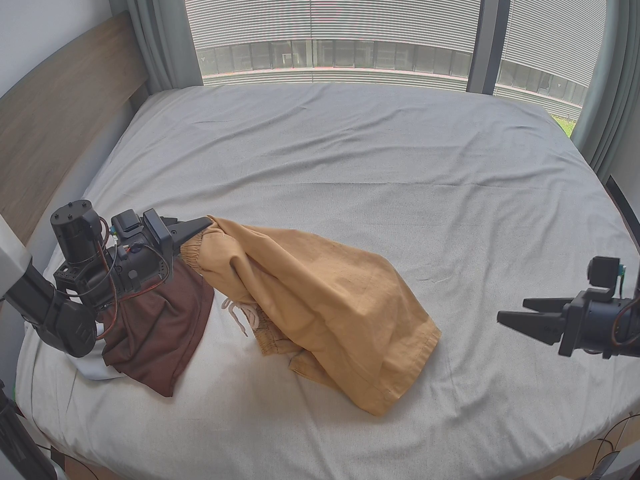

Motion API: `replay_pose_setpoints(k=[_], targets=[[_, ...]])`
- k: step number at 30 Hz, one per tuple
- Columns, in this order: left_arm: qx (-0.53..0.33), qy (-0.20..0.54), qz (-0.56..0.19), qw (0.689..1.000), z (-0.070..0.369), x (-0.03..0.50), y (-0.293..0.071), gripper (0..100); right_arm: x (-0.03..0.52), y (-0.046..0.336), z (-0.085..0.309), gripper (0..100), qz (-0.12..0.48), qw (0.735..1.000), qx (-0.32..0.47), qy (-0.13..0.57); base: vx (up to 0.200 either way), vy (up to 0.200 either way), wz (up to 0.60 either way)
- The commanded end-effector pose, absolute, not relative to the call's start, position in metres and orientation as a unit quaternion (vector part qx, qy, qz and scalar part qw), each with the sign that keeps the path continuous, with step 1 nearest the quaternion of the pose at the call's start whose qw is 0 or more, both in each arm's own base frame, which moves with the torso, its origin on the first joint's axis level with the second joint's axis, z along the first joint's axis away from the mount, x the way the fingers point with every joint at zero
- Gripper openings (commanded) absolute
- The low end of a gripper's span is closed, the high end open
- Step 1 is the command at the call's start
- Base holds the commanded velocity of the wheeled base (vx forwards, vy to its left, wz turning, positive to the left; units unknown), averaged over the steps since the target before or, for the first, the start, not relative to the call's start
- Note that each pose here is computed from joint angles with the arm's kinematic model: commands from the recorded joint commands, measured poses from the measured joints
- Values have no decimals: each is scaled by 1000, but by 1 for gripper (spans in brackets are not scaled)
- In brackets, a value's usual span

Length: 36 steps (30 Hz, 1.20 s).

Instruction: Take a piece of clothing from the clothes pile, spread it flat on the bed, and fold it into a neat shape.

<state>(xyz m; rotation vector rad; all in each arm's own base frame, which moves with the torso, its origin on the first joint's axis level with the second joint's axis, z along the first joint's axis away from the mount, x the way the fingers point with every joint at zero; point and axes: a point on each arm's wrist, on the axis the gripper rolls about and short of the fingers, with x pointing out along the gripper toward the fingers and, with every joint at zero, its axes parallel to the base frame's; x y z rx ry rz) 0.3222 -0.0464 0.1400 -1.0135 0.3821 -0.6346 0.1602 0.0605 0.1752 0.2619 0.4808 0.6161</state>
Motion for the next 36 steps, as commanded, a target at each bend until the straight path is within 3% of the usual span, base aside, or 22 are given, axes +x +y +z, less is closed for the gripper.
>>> replay_pose_setpoints(k=[1, 36], targets=[[-475, 180, -293, 810, 138, 324, -45, 0, 177, 68, 137, 100, 290, 892, 128, 322, 0, 0, 0], [-474, 185, -300, 807, 137, 322, -50, 0, 233, 120, -4, 100, 315, 839, 167, 410, 0, 0, 0]])
